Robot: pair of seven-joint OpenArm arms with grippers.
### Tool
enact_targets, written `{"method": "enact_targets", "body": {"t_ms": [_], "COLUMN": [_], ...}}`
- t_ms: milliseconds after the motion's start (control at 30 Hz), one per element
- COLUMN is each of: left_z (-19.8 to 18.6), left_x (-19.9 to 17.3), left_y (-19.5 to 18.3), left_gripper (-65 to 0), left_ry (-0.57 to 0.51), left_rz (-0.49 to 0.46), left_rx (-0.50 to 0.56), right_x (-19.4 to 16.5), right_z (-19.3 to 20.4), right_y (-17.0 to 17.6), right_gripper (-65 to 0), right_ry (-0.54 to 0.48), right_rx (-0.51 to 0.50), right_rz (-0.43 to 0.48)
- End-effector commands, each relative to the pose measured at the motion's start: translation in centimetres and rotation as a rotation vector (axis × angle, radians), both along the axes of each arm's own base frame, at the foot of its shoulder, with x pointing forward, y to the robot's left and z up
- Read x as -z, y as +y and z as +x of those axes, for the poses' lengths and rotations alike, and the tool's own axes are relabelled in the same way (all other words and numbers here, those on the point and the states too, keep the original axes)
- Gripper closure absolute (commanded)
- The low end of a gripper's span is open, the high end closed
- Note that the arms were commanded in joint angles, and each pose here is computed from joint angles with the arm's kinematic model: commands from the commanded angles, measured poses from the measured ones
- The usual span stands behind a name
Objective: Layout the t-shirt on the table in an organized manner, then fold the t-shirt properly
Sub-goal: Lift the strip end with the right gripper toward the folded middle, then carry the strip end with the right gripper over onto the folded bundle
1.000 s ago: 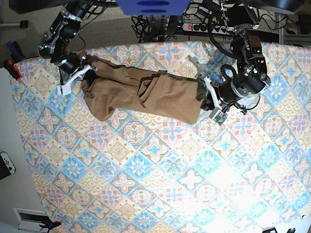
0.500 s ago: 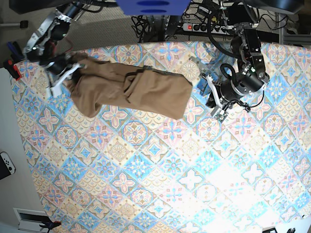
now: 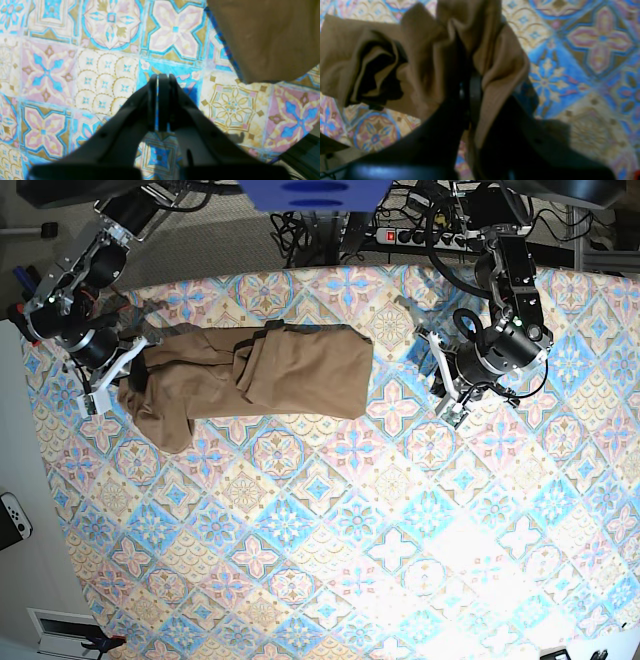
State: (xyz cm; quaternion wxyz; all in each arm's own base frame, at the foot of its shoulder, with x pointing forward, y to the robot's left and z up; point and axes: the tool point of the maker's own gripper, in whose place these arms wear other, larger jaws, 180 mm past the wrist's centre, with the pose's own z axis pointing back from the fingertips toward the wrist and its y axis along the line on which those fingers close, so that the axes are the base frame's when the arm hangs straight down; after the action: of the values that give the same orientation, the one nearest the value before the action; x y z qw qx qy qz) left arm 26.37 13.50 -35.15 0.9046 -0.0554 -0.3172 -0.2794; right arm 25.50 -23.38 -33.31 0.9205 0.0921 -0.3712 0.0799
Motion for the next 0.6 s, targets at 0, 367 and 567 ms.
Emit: {"method": "enact_targets", "body": {"t_ms": [0, 367, 567], "left_z": [0.7, 0.3, -0.2], "left_x": [-1.0, 0.7, 1.3], "left_y": [0.0, 0.1, 0.2], "left_gripper": [0.0, 0.0, 0.0], "left_ry": [-0.041, 0.014, 0.033], "left_rz": [-0.005, -0.020, -0.020], "left_rx": [0.007, -0.003, -0.004], "right_x": [-1.8, -1.2, -1.6], "right_z": [1.5, 2.2, 2.6], "right_y": [1.1, 8.5, 11.4], "right_gripper": [0.0, 0.0, 0.0], "right_ry": [-0.087, -0.087, -0.100], "right_rx": [-0.027, -0.157, -0.227], "right_rz": [0.020, 0.138, 0.167]}}
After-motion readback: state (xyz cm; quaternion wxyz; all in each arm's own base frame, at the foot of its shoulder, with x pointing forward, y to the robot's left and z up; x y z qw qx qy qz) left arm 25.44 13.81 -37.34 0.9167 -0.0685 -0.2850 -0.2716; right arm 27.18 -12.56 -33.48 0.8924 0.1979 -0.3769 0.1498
